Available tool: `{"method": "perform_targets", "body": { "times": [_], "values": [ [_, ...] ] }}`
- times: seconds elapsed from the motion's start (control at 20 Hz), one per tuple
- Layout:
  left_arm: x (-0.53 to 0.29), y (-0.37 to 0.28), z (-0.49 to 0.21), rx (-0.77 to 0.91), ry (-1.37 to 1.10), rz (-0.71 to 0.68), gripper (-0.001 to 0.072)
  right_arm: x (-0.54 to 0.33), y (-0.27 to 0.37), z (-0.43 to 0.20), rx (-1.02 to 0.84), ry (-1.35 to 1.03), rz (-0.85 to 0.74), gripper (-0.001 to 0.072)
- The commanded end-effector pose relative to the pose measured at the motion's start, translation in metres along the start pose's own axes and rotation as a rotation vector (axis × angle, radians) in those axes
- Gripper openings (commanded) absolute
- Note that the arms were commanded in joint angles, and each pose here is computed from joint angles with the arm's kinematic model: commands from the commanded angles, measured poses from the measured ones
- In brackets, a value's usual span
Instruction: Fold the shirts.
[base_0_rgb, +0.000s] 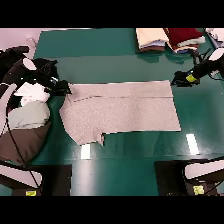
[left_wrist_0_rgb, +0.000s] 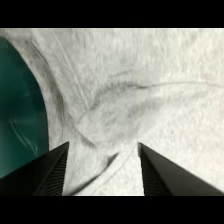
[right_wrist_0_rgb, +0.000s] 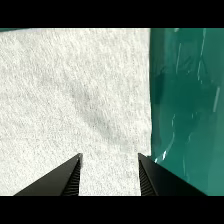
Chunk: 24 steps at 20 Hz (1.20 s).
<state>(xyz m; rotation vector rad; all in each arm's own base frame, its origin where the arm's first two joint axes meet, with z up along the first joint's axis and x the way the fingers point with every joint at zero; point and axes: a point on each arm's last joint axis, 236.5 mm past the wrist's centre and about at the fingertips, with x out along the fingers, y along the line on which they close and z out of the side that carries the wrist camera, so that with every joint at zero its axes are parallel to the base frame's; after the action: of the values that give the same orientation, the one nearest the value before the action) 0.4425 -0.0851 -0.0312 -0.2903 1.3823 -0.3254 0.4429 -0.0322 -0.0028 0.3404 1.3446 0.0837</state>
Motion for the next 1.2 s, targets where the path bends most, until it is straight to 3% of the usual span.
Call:
{"method": "perform_targets", "body": {
  "times": [0.0, 0.15, 0.5, 0.95, 1.0, 1.15],
  "values": [
    [-0.030, -0.010, -0.016, 0.011, -0.013, 0.020, 0.0516, -0.017, 0.007, -0.014, -0.002, 0.020, 0.009, 0.0405],
    [-0.044, -0.009, -0.072, -0.010, 0.009, 0.077, 0.0516, -0.042, 0.018, -0.041, -0.042, -0.008, 0.012, 0.0405],
    [-0.001, -0.026, -0.227, -0.106, 0.150, 0.037, 0.0516, -0.070, 0.034, -0.086, -0.048, -0.083, 0.032, 0.0405],
    [0.036, -0.053, -0.238, -0.271, 0.091, -0.157, 0.0515, -0.093, 0.042, -0.090, -0.069, -0.148, 0.030, 0.0404],
    [0.037, -0.054, -0.235, -0.279, 0.079, -0.164, 0.0492, -0.095, 0.042, -0.090, -0.070, -0.154, 0.030, 0.0403],
    [0.028, -0.061, -0.213, -0.236, 0.016, -0.187, 0.0108, -0.100, 0.041, -0.093, -0.070, -0.157, 0.027, 0.0350]
  ]
}}
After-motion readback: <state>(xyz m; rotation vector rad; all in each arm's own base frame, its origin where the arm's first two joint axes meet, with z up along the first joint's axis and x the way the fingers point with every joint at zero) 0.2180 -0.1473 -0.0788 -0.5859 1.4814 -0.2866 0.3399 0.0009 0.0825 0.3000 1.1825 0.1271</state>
